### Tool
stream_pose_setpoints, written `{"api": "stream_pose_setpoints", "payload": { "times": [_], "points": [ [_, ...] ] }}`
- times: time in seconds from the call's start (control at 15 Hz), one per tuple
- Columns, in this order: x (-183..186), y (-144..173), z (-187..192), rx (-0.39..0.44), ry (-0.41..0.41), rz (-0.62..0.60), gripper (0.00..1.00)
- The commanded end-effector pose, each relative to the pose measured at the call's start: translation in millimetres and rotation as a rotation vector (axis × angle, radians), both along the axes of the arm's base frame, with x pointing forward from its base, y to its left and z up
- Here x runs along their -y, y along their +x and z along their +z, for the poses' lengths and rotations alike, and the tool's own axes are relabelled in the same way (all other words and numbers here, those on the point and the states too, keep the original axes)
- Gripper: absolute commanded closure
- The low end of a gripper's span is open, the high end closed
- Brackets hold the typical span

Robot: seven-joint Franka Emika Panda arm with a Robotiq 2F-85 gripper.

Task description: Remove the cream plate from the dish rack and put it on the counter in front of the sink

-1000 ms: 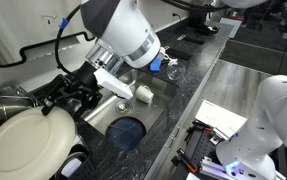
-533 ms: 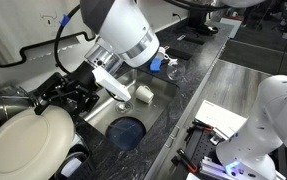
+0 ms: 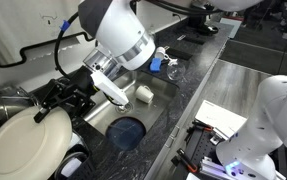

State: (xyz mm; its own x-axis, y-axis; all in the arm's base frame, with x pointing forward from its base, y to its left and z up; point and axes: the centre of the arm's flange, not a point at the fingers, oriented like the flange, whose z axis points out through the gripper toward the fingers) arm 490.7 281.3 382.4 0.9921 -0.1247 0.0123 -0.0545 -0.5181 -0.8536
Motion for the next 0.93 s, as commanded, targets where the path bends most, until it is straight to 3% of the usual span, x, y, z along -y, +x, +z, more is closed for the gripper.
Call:
{"api": "stream_pose_setpoints", "payload": {
  "times": [0.0,0.27,0.53,0.87],
  "points": [
    [-3,8,-7,0.003,0.04,0.012,0.57],
    [-3,6,-5,0.004,0.04,0.014,0.83],
    [-6,7,17,0.046,0.088,0.032,0.96],
    [-5,14,39,0.145,0.146,0.035,0.98]
  ]
}}
